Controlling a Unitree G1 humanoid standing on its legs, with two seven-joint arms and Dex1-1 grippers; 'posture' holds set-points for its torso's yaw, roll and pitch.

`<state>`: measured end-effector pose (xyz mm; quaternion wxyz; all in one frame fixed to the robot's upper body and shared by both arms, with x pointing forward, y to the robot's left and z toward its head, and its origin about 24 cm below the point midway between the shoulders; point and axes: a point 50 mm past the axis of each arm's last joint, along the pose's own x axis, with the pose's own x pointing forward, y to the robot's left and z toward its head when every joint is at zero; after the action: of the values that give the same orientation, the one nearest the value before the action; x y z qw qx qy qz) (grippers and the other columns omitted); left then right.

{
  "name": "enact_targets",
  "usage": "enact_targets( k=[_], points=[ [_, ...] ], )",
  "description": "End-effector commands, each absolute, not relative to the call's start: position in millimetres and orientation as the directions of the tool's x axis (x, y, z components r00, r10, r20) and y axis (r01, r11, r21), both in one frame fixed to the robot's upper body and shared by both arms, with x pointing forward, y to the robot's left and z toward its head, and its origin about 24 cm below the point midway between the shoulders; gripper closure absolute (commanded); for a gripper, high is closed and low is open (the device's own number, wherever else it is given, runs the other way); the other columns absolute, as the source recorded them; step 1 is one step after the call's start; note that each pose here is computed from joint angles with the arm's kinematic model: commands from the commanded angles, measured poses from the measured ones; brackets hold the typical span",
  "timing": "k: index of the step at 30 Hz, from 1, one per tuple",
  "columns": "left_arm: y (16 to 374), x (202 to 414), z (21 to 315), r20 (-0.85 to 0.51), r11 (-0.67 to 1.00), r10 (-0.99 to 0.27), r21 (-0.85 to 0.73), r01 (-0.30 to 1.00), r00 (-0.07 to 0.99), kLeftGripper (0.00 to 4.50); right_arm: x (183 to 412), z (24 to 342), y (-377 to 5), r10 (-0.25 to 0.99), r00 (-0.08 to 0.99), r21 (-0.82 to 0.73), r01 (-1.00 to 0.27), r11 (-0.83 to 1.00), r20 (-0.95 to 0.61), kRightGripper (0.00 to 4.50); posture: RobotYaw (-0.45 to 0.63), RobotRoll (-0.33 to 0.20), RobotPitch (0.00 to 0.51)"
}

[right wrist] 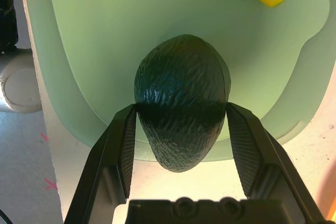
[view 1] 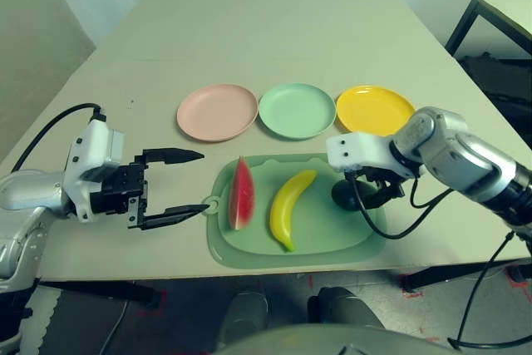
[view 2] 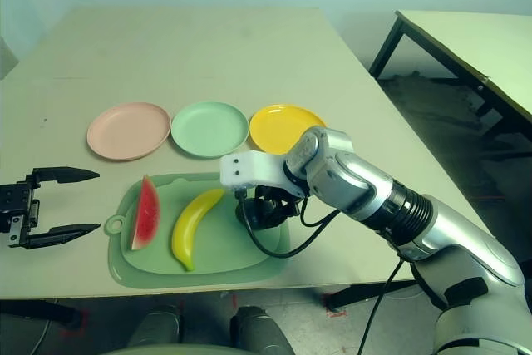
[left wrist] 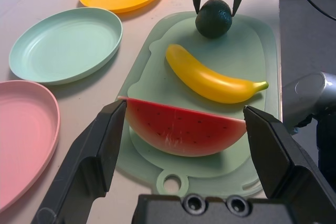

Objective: Place the fruits into color-matched plates.

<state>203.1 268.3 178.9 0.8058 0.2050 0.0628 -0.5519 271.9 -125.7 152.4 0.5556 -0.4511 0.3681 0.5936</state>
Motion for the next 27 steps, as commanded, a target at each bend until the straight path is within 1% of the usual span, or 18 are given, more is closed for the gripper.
enact_targets(
  k=[1, 7, 13, 19, 22, 27],
  points=[
    [270.0, 203.9, 178.4, -0.332, 0.310, -0.859, 0.267, 0.912, 0.389, 0.00, 269.4, 146.5, -127.1, 0.312, 0.011, -0.052, -0.991, -0.122, -0.950, 1.68, 0.12, 0.000, 0.072],
    [270.4, 205.0, 177.6, -0.332, 0.315, -0.857, 0.268, 0.910, 0.394, 0.00, 274.0, 155.4, -127.6, 0.326, 0.031, -0.073, -0.990, -0.118, -0.945, 1.68, 0.12, 0.000, 0.063],
    [271.2, 206.8, 177.6, -0.332, 0.321, -0.855, 0.267, 0.909, 0.399, 0.00, 290.1, 181.9, -117.5, 0.382, 0.091, -0.143, -0.983, -0.111, -0.920, 1.68, 0.12, 0.000, 0.056],
    [270.0, 211.8, 180.8, -0.308, 0.354, -0.851, 0.263, 0.897, 0.426, 0.00, 318.6, 204.0, -102.2, 0.450, 0.191, -0.250, -0.965, -0.076, -0.872, 1.68, 0.12, 0.000, 0.049],
    [269.0, 215.0, 183.2, -0.302, 0.386, -0.841, 0.247, 0.889, 0.449, 0.00, 337.7, 212.3, -93.3, 0.482, 0.267, -0.329, -0.943, -0.047, -0.835, 1.68, 0.12, 0.000, 0.047],
    [264.8, 219.8, 181.3, -0.321, 0.412, -0.825, 0.222, 0.884, 0.465, 0.00, 367.6, 213.3, -74.8, 0.510, 0.350, -0.414, -0.910, -0.014, -0.786, 1.68, 0.12, 0.000, 0.050]
  ],
)
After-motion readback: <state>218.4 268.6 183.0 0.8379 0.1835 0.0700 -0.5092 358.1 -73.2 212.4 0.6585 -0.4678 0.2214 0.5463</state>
